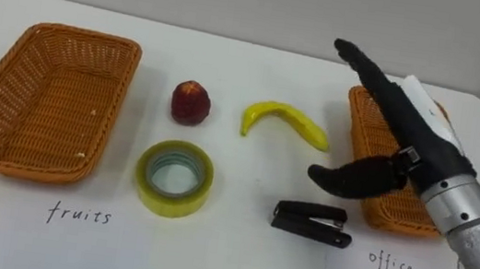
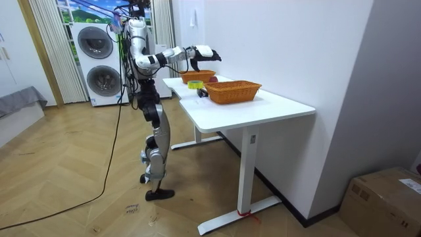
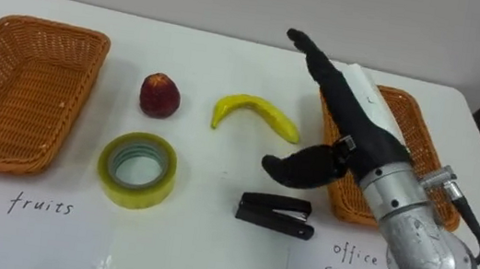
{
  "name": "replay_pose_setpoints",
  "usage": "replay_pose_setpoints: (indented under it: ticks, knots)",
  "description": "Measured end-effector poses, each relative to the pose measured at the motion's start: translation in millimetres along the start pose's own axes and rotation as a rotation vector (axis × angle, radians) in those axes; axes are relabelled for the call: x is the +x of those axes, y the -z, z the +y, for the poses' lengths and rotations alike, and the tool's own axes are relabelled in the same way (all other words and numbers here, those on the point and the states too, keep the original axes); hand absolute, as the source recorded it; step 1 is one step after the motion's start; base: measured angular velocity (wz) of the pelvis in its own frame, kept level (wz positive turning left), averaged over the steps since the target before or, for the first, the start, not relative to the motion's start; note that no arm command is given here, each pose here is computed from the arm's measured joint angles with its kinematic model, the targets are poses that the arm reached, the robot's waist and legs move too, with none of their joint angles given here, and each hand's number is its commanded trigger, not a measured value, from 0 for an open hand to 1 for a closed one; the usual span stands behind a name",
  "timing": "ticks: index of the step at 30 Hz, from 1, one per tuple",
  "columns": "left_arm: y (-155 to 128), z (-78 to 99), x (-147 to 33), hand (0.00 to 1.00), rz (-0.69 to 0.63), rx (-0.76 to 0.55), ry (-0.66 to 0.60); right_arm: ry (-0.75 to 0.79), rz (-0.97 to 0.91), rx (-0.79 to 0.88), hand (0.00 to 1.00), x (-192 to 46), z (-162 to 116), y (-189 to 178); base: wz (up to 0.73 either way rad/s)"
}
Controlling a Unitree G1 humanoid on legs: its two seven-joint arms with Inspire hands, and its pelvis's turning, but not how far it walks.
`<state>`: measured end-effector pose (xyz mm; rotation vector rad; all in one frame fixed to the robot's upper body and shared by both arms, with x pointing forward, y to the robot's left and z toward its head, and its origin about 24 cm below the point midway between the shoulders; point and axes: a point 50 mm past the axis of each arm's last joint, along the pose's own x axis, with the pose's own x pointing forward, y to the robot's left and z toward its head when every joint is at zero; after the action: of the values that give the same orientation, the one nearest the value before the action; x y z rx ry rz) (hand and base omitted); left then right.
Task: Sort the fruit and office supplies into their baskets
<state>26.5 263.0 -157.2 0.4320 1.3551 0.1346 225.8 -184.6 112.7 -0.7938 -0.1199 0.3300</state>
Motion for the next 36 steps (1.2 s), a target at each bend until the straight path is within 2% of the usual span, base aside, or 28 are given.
replay_pose_setpoints:
  ticks: [16, 26, 36]
  knots:
    - [-2.0, 10.6, 1.3, 0.0, -0.004, 0.01, -0.012, -0.279, 0.081, 0.016, 0.0, -1.1, 18.2, 14.1, 0.03]
    - [-4.3, 12.5, 3.2, 0.0, 0.009, 0.011, -0.01, -0.374, 0.098, 0.016, 0.0, -2.6, 23.5, 17.2, 0.01]
    - [-6.7, 14.7, 3.7, 0.0, 0.003, 0.013, -0.017, -0.443, 0.194, 0.028, 0.0, -4.6, 31.1, 33.4, 0.0]
